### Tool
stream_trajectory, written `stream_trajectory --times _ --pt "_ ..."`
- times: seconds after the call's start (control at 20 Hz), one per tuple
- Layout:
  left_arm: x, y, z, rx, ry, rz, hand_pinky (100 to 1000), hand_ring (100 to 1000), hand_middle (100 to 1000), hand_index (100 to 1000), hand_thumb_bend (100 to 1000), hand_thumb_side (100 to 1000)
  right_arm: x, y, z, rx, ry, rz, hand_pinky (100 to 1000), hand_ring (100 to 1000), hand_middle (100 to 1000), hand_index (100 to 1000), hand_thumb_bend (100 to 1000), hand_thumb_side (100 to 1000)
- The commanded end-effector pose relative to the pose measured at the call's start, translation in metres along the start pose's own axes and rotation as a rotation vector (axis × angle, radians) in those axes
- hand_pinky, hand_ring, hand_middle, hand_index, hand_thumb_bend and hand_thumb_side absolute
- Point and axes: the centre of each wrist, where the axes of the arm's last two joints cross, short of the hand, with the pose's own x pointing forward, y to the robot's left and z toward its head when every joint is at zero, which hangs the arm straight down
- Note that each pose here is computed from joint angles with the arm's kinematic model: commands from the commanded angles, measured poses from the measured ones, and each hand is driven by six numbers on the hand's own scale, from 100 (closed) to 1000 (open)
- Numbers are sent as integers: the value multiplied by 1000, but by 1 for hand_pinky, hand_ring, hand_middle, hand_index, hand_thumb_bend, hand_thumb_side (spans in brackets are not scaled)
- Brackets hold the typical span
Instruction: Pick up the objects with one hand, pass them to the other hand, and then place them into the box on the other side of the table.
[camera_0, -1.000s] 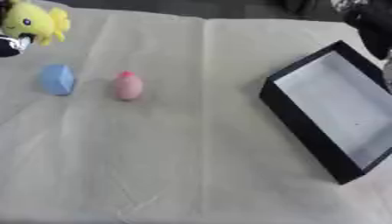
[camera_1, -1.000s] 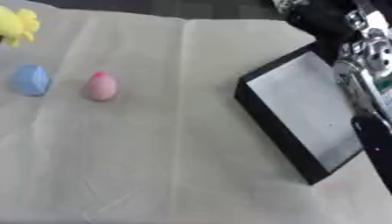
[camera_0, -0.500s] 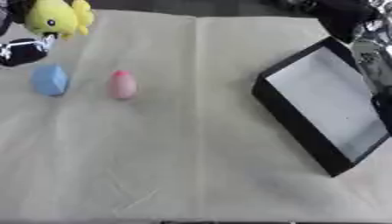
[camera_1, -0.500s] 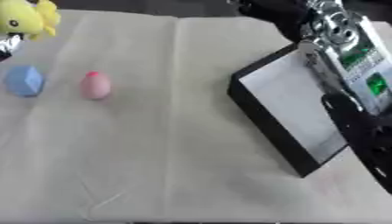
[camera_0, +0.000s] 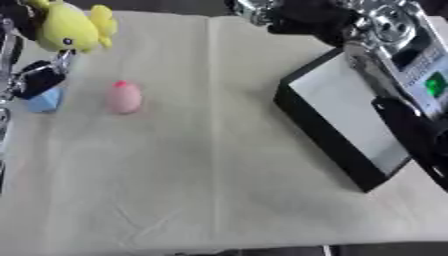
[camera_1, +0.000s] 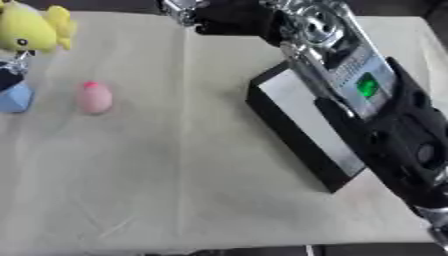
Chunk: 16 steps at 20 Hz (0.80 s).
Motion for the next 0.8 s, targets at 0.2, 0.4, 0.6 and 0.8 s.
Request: stream_trajectory --times 0.2,0.4,0.6,0.8 --pt "20 -2 -6 103 -88 1 580 377 268 445 125 100 17 14 -10 97 -33 -4 1000 1000 1000 1000 146 422" --pt "30 -9 -5 113 -110 16 579 375 265 444 119 100 18 21 -16 159 -43 -33 1000 1000 1000 1000 157 435" --pt "39 -13 -6 120 -135 26 579 378 267 443 125 100 17 27 -21 221 -49 -66 1000 1000 1000 1000 185 429" --pt "46 -15 -7 136 -172 31 577 380 260 441 126 100 15 31 -25 249 -43 -62 1000 1000 1000 1000 198 425"
